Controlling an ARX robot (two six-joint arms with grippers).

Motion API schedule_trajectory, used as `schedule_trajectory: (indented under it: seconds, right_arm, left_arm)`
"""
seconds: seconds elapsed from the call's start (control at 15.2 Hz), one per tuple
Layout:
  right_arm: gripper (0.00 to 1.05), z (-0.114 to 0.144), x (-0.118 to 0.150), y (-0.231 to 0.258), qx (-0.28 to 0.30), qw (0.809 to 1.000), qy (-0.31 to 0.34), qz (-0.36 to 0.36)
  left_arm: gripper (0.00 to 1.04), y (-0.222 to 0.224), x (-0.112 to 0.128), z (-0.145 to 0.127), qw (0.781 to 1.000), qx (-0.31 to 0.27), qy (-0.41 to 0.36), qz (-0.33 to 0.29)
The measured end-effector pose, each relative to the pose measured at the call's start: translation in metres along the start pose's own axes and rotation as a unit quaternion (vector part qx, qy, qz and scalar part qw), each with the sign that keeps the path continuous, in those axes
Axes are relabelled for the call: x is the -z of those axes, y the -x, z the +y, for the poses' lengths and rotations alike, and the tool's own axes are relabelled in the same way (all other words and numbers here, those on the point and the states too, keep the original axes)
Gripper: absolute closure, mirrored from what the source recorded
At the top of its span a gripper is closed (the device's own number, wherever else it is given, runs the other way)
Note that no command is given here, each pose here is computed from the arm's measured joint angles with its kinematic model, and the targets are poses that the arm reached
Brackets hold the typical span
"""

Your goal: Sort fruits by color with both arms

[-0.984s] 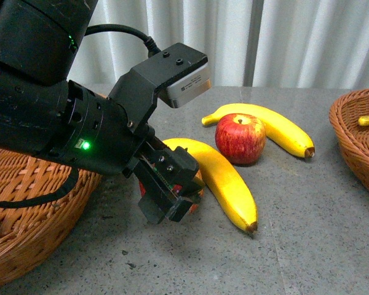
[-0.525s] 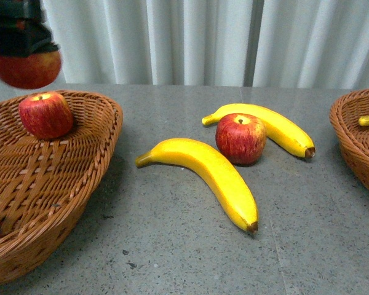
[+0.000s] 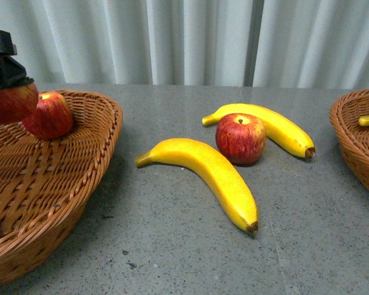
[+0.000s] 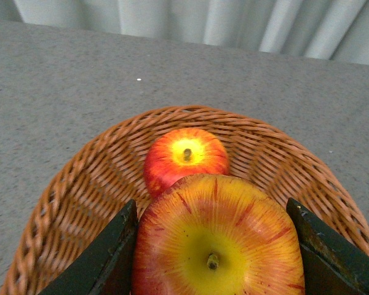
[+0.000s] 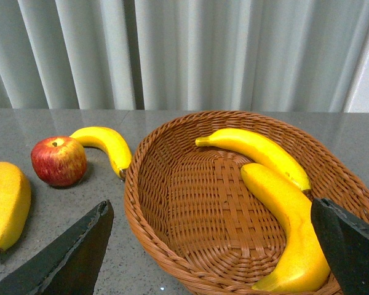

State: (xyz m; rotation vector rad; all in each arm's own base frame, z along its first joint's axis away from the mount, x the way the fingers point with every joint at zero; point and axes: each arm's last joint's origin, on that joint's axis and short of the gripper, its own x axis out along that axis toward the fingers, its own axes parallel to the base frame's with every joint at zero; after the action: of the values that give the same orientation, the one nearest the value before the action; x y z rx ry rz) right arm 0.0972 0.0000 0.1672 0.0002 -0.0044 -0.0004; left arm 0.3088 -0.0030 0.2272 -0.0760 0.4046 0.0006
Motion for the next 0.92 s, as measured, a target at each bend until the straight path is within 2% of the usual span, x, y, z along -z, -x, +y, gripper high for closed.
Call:
schedule_trajectory:
  seconds: [0.39, 0.59, 0.66, 0.85, 0.92]
  right_arm:
    - [0.07, 0.000, 0.000, 0.000, 0.000, 1.000, 0.000, 0.000]
    - [0.07, 0.000, 0.000, 0.000, 0.000, 1.000, 0.000, 0.000]
    - [0.07, 0.000, 0.000, 0.000, 0.000, 1.000, 0.000, 0.000]
    - [0.07, 0.000, 0.000, 0.000, 0.000, 1.000, 0.000, 0.000]
    - [0.07, 0.000, 0.000, 0.000, 0.000, 1.000, 0.000, 0.000]
  left_arm:
    - [0.43, -0.032, 0.011, -0.004, 0.999, 0.017, -0.033, 0.027]
    - [0.11, -0.034, 0.012, -0.016, 0.997, 0.045, -0.052, 0.024]
    - [0.05, -0.034, 0.011, -0.020, 0.997, 0.048, -0.056, 0.023]
    - [0.07, -0.028, -0.001, -0.034, 0.995, 0.077, -0.066, -0.008]
    - [0.07, -0.023, -0.025, -0.057, 0.987, 0.122, -0.083, -0.060]
